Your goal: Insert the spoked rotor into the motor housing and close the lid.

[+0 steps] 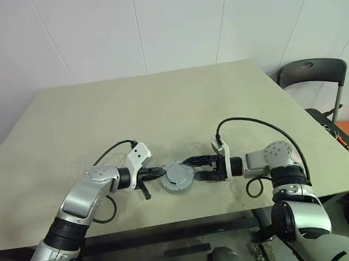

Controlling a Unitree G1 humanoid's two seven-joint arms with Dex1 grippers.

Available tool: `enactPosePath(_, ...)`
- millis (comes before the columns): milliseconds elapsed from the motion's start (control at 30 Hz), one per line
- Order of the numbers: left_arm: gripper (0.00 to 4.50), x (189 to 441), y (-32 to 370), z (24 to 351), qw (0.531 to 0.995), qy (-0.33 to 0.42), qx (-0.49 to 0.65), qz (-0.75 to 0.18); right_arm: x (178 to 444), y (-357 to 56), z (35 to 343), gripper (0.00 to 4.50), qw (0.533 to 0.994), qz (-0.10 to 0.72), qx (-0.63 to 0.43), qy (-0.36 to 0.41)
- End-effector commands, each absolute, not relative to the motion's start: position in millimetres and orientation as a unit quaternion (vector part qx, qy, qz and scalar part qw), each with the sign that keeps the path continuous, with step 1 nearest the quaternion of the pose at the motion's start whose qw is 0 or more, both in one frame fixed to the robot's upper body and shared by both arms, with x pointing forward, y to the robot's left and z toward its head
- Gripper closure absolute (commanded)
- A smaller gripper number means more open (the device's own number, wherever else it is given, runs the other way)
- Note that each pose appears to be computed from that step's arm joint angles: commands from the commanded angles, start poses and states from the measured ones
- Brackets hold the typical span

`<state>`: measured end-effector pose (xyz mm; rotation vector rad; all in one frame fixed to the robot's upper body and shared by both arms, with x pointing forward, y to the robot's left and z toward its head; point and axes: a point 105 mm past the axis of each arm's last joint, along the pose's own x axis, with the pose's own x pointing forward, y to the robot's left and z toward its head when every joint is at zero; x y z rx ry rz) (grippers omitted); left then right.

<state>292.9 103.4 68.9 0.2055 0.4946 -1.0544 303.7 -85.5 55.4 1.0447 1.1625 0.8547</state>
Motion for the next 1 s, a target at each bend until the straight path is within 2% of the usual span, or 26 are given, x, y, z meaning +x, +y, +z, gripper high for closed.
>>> enactPosePath(33,4.50,285,105,55,0.820,0.266,0.093,-0.499,305,-79,69,0.94,0.623,0.401,0.465,0.485)
enactPosePath(267,4.50,286,105,55,0.820,0.266,0.091,-0.498,305,-80,74,3.22,0.622,0.405,0.472,0.476)
enactPosePath(300,4.50,286,105,55,0.820,0.265,0.091,-0.498,305,-80,75,3.33,0.622,0.404,0.473,0.475)
enactPosePath(700,4.50,286,101,59,0.821,0.254,0.074,-0.505,303,-79,75,3.33,0.624,0.405,0.471,0.474)
enactPosePath(833,4.50,300,102,83,0.856,0.206,0.008,-0.475,303,-78,77,3.33,0.625,0.407,0.471,0.471)
enactPosePath(1000,4.50,324,119,129,0.894,0.117,-0.137,-0.409,304,-78,78,3.33,0.627,0.406,0.472,0.469)
